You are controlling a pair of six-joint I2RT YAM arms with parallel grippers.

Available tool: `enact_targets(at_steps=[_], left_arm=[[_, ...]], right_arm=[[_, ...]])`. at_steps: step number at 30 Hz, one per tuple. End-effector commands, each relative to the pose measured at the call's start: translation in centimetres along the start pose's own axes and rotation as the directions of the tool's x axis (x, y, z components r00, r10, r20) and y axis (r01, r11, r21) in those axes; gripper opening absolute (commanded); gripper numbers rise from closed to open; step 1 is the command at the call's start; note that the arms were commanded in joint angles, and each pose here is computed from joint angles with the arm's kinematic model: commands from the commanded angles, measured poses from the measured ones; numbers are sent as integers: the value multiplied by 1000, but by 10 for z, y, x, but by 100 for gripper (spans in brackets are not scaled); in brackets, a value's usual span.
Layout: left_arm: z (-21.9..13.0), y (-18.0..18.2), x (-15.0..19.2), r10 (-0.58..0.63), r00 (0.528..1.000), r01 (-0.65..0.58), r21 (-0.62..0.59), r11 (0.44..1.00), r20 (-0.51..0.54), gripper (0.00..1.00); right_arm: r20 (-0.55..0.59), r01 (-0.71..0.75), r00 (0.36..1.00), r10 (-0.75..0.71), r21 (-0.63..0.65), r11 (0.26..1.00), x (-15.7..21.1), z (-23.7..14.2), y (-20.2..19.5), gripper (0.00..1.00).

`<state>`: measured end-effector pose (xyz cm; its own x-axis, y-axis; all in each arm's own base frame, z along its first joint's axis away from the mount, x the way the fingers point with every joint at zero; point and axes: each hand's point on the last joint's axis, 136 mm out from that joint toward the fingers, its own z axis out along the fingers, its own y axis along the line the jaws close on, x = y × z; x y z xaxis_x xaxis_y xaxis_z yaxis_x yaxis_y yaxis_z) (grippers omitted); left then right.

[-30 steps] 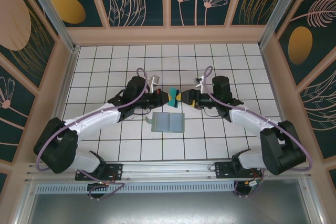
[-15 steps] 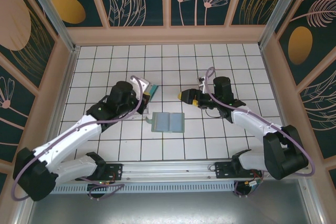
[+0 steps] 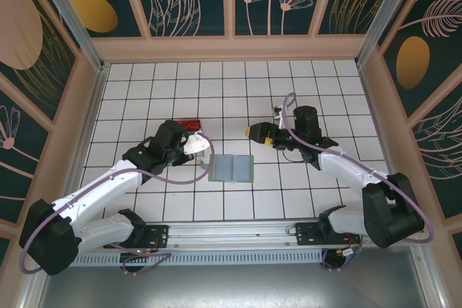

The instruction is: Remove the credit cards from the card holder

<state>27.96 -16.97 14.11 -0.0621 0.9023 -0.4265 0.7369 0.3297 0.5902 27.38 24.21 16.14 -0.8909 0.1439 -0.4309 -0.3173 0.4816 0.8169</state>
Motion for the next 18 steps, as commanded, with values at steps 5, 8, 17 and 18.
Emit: enact_targets(at_steps=[5, 8, 17, 18], left_arm=[[19, 7, 8, 199, 980, -199, -62, 978, -15, 0], [24, 6, 13, 220, 975, -220, -67, 973, -16, 0], [36, 8, 26, 214, 977, -215, -90, 973, -21, 0], [37, 9, 25, 210, 978, -211, -96, 973, -17, 0]], right_arm=[[31, 7, 999, -7, -3, 1000, -3, -6, 1, 99], [34, 8, 999, -8, 1, 1000, -3, -8, 0, 99], [39, -2, 999, 2, 1, 1000, -2, -10, -1, 99], [37, -3, 999, 3, 1, 1000, -1, -10, -1, 99]])
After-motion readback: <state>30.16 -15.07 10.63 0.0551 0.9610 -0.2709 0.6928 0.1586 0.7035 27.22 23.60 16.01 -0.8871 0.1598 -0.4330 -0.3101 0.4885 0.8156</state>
